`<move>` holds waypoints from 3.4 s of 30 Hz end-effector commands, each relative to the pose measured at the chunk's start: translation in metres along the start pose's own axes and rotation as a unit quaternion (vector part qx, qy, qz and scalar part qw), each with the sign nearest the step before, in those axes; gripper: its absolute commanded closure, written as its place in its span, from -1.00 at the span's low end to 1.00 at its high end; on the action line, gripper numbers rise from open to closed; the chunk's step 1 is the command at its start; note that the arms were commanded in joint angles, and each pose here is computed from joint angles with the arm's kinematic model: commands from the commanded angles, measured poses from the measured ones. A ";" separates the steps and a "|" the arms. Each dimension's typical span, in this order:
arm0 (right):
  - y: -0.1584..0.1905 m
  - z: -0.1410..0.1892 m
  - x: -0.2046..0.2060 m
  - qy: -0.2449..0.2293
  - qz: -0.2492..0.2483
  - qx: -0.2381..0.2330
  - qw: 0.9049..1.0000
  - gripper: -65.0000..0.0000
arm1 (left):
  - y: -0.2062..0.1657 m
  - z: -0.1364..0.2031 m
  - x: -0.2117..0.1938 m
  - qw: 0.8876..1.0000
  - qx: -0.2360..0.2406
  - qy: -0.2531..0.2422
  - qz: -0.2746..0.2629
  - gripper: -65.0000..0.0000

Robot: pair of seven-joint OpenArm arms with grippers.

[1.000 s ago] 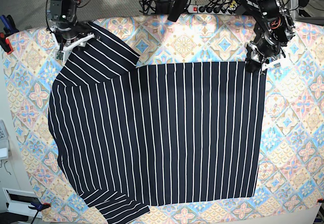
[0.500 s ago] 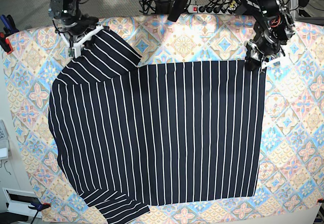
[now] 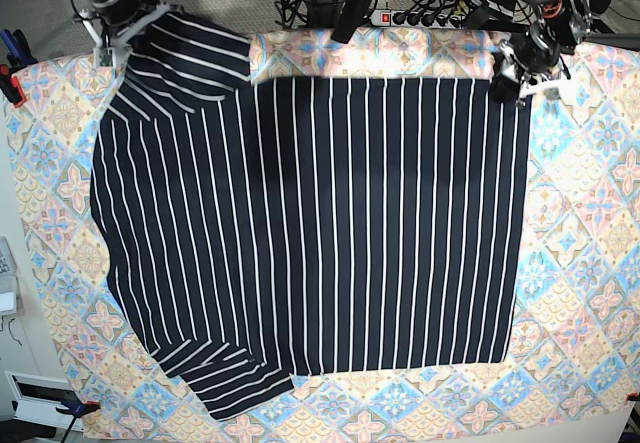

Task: Fold the T-shirt properly
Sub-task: 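Grasp the shirt edge with both grippers and fold it over the body, then reposition both grippers along the folded edge and regrip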

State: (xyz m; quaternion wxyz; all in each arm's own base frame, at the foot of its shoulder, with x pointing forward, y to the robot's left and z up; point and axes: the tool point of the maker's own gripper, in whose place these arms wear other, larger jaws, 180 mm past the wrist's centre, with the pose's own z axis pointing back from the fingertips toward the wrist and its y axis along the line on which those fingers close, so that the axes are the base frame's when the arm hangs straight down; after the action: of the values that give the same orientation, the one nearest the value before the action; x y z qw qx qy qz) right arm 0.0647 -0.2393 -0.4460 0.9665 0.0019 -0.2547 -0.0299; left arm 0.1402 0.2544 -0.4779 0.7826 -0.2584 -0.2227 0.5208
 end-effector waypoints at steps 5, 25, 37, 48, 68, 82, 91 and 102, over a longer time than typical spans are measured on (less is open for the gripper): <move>-0.006 0.021 -0.016 -0.006 0.008 -0.007 1.000 1.00 | 0.028 0.017 -0.010 0.999 0.035 0.010 -0.001 1.00; 0.009 0.013 0.095 -0.156 0.029 0.005 0.987 1.00 | -0.104 0.039 0.025 0.985 -0.124 -0.058 -0.105 1.00; 0.012 -0.003 0.200 -0.236 0.026 0.003 0.971 1.00 | -0.184 0.015 0.061 0.966 -0.172 -0.108 -0.160 1.00; 0.004 -0.023 0.260 -0.264 0.009 0.005 0.965 1.00 | -0.158 -0.030 0.072 0.981 -0.133 -0.096 -0.107 1.00; -0.005 -0.085 0.296 -0.247 -0.064 0.028 0.966 0.82 | -0.163 -0.060 0.075 0.981 -0.080 -0.105 -0.145 1.00; -0.012 -0.054 0.259 -0.248 -0.021 0.004 0.968 0.34 | -0.133 -0.063 0.062 0.986 -0.055 -0.084 -0.133 -0.10; -0.011 -0.043 0.211 -0.214 -0.002 -0.002 0.977 0.34 | -0.131 -0.012 0.039 0.982 -0.092 -0.071 -0.147 -0.09; -0.008 -0.044 0.203 -0.206 -0.001 0.001 0.979 0.34 | -0.086 0.001 0.045 0.990 -0.059 -0.087 -0.092 -0.09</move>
State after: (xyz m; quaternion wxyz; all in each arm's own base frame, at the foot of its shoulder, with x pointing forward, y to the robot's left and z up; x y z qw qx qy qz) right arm 0.2549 -0.2558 -0.3966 0.9031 0.0011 -0.4281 -0.0344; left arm 0.2129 0.2627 -0.4255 0.7912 -0.2364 -0.3311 0.4565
